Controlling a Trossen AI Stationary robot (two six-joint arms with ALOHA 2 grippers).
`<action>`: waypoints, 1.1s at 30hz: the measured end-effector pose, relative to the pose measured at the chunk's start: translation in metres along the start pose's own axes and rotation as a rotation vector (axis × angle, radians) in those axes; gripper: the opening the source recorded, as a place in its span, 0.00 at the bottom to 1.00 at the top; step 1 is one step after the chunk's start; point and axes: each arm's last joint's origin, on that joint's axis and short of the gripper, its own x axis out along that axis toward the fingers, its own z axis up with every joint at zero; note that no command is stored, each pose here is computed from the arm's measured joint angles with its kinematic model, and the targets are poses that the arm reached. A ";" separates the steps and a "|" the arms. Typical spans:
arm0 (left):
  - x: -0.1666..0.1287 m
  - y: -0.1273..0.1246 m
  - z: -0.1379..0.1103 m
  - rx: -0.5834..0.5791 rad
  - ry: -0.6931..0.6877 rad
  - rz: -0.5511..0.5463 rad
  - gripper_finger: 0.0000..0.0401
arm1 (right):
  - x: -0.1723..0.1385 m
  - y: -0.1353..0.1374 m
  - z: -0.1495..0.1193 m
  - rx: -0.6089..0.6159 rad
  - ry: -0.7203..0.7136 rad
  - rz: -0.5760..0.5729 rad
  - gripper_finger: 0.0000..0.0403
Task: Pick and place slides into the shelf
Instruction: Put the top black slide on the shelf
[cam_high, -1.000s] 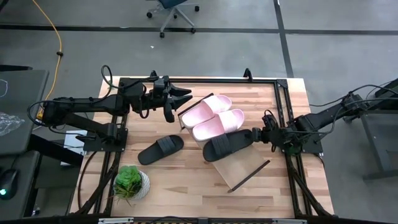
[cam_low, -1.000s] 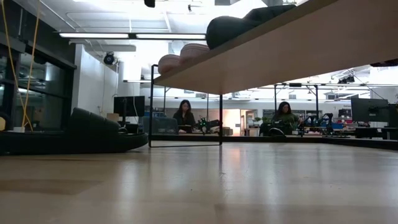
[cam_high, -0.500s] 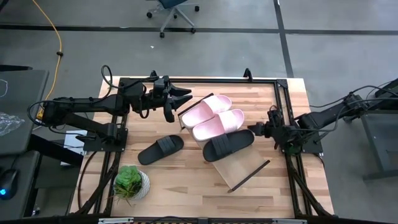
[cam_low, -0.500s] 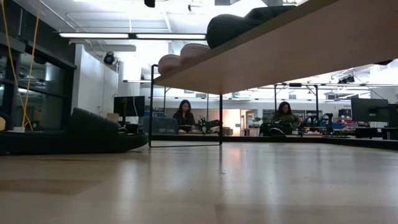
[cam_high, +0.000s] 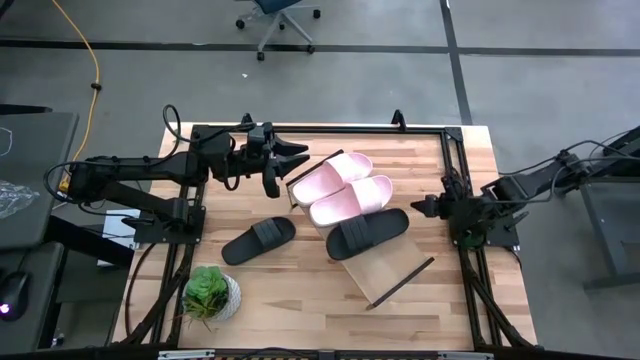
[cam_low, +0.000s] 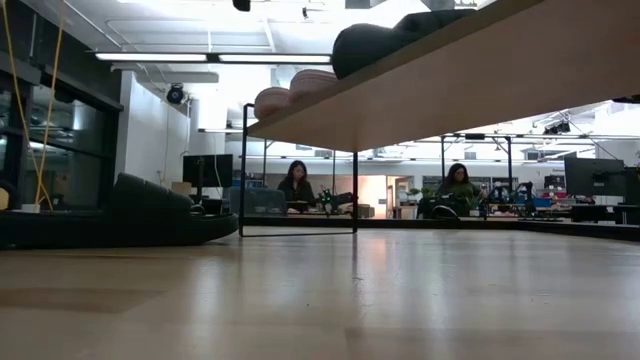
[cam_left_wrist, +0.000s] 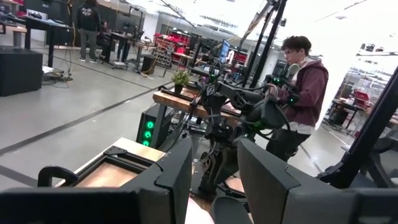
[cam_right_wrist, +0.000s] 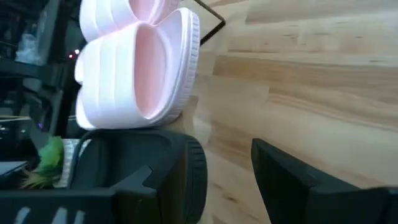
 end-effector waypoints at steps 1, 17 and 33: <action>0.000 0.000 0.000 -0.003 0.000 0.000 0.29 | -0.002 -0.001 0.001 0.001 0.012 0.003 0.42; 0.000 0.000 0.000 -0.003 0.004 -0.007 0.29 | 0.004 -0.001 -0.013 -0.053 0.310 -0.071 0.42; 0.000 0.000 0.000 0.000 0.004 -0.007 0.29 | 0.026 0.014 -0.024 -0.079 0.238 -0.079 0.42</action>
